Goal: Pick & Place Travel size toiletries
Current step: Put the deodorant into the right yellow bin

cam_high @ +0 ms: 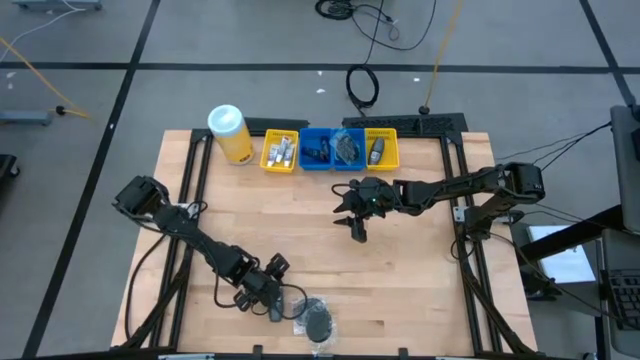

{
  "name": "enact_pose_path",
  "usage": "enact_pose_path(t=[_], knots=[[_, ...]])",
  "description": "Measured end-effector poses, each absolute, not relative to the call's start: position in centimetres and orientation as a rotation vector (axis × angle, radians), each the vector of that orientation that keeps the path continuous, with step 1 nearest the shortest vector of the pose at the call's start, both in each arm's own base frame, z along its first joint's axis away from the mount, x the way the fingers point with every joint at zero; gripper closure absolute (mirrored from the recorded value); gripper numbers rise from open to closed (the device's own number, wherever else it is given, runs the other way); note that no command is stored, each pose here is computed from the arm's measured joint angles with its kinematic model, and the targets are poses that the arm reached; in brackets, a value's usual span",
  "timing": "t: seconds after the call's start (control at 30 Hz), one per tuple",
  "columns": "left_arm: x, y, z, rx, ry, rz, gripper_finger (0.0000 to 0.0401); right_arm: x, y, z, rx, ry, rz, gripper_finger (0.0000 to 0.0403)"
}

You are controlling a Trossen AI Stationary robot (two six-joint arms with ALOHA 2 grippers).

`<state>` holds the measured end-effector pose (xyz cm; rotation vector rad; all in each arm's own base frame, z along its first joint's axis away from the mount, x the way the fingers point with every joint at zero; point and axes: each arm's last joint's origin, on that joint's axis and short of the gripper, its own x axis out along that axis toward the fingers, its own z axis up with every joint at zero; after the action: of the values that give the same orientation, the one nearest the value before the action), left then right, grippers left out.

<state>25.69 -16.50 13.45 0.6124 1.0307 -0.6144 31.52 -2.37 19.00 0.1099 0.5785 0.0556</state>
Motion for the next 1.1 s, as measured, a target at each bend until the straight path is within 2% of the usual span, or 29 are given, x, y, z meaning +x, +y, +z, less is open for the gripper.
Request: enact_pose_path(t=[0.17, 0.67, 0.8, 1.1], knots=[[25.7, -16.7, 13.5, 0.628, 1.008, -0.634, 0.0148, 31.5, -2.4, 19.0, 0.108, 0.579, 0.056, 0.0248], [25.9, -16.7, 13.5, 0.932, 0.883, -0.851, 0.015, 31.5, -2.4, 19.0, 0.11, 0.585, 0.055, 0.0248], [26.1, -16.4, 13.5, 0.935, 0.866, -0.897, 0.0171, 31.5, -2.4, 19.0, 0.112, 0.584, 0.055, 0.0248], [26.8, -15.8, 13.5, 0.886, 0.84, -0.902, 0.0245, 31.5, -2.4, 19.0, 0.112, 0.584, 0.055, 0.0248]])
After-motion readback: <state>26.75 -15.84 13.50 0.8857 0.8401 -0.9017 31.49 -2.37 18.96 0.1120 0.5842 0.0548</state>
